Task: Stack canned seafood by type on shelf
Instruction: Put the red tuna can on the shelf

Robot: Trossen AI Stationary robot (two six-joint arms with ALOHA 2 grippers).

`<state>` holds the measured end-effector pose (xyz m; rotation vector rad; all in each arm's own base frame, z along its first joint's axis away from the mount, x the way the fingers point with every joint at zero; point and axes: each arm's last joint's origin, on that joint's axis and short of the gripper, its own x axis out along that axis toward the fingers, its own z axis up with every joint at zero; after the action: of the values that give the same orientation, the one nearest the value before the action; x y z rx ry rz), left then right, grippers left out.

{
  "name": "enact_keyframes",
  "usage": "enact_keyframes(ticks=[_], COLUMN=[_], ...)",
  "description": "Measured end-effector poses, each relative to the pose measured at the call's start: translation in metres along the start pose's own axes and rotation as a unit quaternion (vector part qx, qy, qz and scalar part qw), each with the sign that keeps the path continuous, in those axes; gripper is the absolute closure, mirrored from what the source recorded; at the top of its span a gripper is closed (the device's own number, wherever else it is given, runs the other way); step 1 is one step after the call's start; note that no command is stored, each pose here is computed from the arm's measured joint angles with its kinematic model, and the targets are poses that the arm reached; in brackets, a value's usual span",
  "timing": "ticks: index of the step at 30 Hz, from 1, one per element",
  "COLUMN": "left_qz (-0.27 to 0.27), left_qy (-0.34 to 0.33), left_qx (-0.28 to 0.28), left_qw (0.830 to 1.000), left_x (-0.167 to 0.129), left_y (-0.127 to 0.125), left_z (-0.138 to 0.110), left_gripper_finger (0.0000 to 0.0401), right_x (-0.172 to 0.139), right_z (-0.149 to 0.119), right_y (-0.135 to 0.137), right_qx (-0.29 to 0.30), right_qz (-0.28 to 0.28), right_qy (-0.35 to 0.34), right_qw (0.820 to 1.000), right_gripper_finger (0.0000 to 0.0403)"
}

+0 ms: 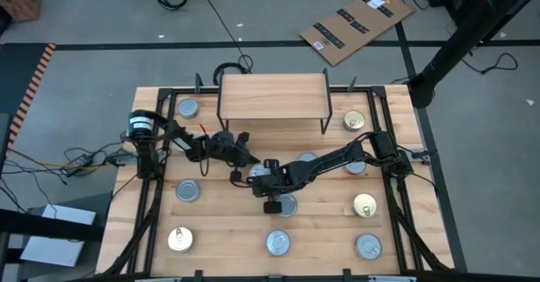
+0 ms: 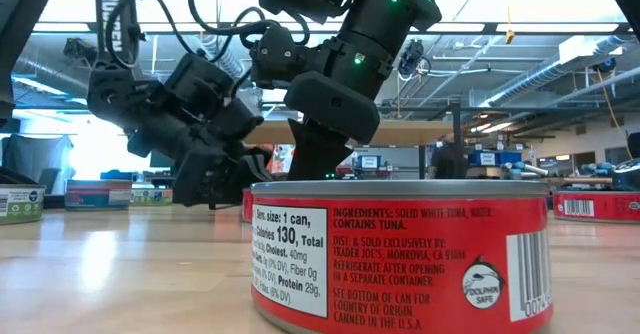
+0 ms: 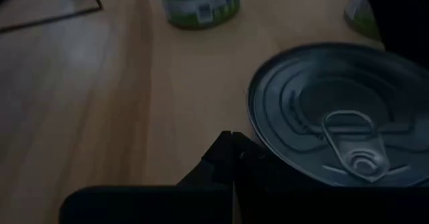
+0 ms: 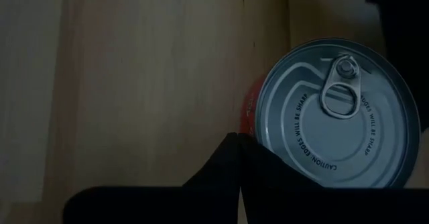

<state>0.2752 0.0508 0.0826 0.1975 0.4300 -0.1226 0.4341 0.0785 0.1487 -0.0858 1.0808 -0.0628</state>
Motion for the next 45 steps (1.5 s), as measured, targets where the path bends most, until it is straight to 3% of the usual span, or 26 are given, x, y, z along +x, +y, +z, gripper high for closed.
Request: enact_keyframes(ticks=[8,19,42,45], left_qz=[-0.007,-0.015,-0.048,-0.071], left_qy=[-0.001,0.000,0.011,0.002], left_qx=[-0.001,-0.002,-0.006,-0.007], left_qw=[1.000,1.000,0.999,0.997], left_x=[0.002,0.002,0.001,0.002], left_y=[0.000,0.000,-0.003,-0.004], left_z=[0.000,-0.001,-0.004,-0.003], left_gripper_finger=[0.0397,0.0396,0.0396,0.0396], right_x=[-0.003,-0.037,-0.043,-0.046], right_z=[0.001,0.013,0.017,0.020], right_y=[-0.003,-0.012,-0.031,-0.036], right_qx=[0.015,0.078,0.202,0.208], right_qz=[-0.032,-0.040,-0.044,-0.060], right_qy=[-0.005,-0.052,-0.062,-0.076], right_qw=[0.999,0.995,0.976,0.973], right_gripper_finger=[0.0392,0.0392,0.0388,0.0388])
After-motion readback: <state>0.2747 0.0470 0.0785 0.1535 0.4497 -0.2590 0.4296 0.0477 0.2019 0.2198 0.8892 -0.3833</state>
